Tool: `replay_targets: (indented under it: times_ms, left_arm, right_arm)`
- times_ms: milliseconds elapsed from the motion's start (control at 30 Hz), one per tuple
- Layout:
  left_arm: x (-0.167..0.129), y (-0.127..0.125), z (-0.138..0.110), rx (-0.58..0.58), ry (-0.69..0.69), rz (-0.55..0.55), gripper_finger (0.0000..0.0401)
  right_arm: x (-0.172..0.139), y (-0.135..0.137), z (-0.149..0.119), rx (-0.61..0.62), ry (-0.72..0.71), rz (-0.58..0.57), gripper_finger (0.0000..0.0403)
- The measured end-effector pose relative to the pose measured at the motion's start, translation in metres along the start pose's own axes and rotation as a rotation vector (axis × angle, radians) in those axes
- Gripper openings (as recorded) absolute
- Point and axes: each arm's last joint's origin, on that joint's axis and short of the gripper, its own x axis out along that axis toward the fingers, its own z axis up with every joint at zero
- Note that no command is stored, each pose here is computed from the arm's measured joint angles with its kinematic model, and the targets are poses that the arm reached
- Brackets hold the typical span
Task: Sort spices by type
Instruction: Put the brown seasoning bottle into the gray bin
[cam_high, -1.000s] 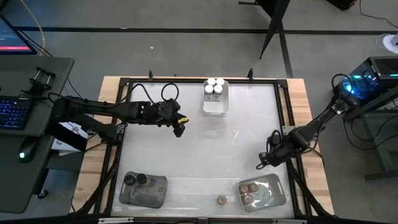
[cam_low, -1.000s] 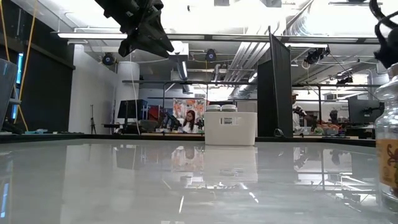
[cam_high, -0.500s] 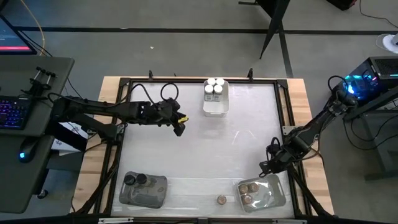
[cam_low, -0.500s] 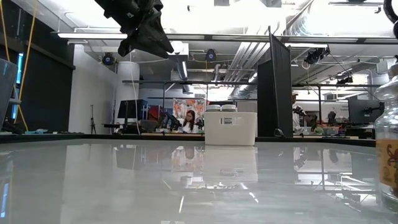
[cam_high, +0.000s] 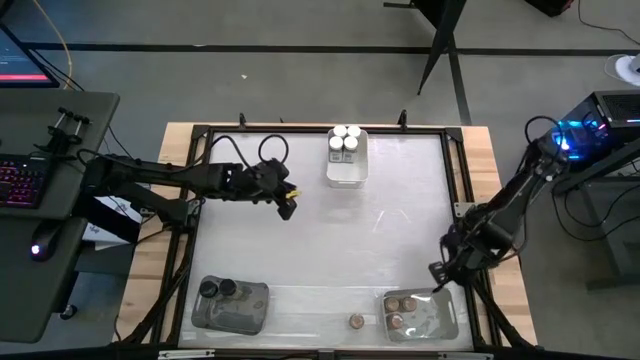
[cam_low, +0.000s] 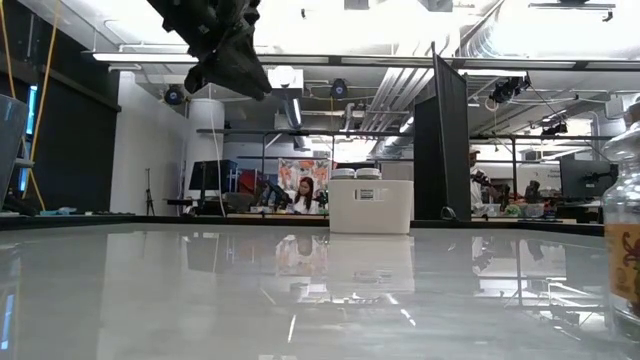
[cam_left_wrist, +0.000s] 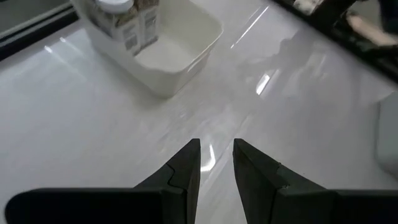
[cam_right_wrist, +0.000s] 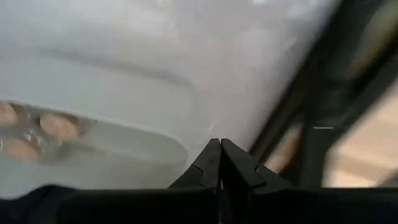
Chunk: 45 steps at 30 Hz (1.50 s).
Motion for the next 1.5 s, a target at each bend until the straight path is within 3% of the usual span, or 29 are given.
replay_targets:
  times_ms: [67, 133, 267, 367, 467, 567, 733, 867, 1000, 1133, 1300, 1500]
  left_arm:
    - [0.000, 0.002, -0.003, 0.008, 0.026, 0.017, 0.0084]
    - [0.000, 0.003, -0.005, 0.014, 0.049, 0.032, 0.0084]
    - [0.000, 0.005, -0.007, 0.015, 0.072, 0.045, 0.0084]
    - [0.000, 0.004, -0.007, -0.006, 0.072, 0.044, 0.0084]
    - [0.000, 0.004, -0.008, -0.029, 0.075, 0.040, 0.0084]
    - [0.000, 0.003, -0.008, -0.029, 0.094, 0.013, 0.0084]
    - [-0.001, 0.004, -0.011, -0.020, 0.136, -0.001, 0.0084]
    - [-0.002, 0.007, -0.016, 0.015, 0.191, 0.017, 0.0084]
    - [-0.002, 0.009, -0.019, 0.049, 0.233, 0.030, 0.0084]
    - [-0.003, 0.009, -0.020, 0.080, 0.247, 0.022, 0.0084]
    - [-0.003, 0.009, -0.020, 0.093, 0.248, 0.017, 0.0084]
    - [-0.002, 0.008, -0.019, 0.121, 0.233, 0.001, 0.0084]
  right_arm:
    - [-0.020, -0.003, -0.001, 0.016, -0.092, -0.029, 0.0000]
    - [-0.039, -0.001, 0.000, 0.004, -0.210, 0.027, 0.0000]
    - [-0.067, 0.025, 0.002, -0.071, -0.431, 0.353, 0.0002]
    - [-0.072, 0.056, 0.011, -0.162, -0.487, 0.494, 0.0024]
    - [-0.074, 0.097, 0.020, -0.350, -0.481, 0.582, 0.0071]
    - [-0.078, 0.135, 0.024, -0.643, -0.476, 0.611, 0.0136]
    - [-0.088, 0.183, 0.015, -1.077, -0.468, 0.552, 0.0248]
    - [-0.081, 0.211, 0.006, -1.316, -0.428, 0.363, 0.0312]
    - [-0.053, 0.233, -0.006, -1.476, -0.334, 0.132, 0.0340]
    - [-0.023, 0.251, -0.019, -1.446, -0.250, 0.023, 0.0346]
    - [-0.010, 0.259, -0.025, -1.361, -0.263, 0.094, 0.0346]
    - [0.025, 0.251, -0.031, -1.350, -0.284, 0.063, 0.0346]
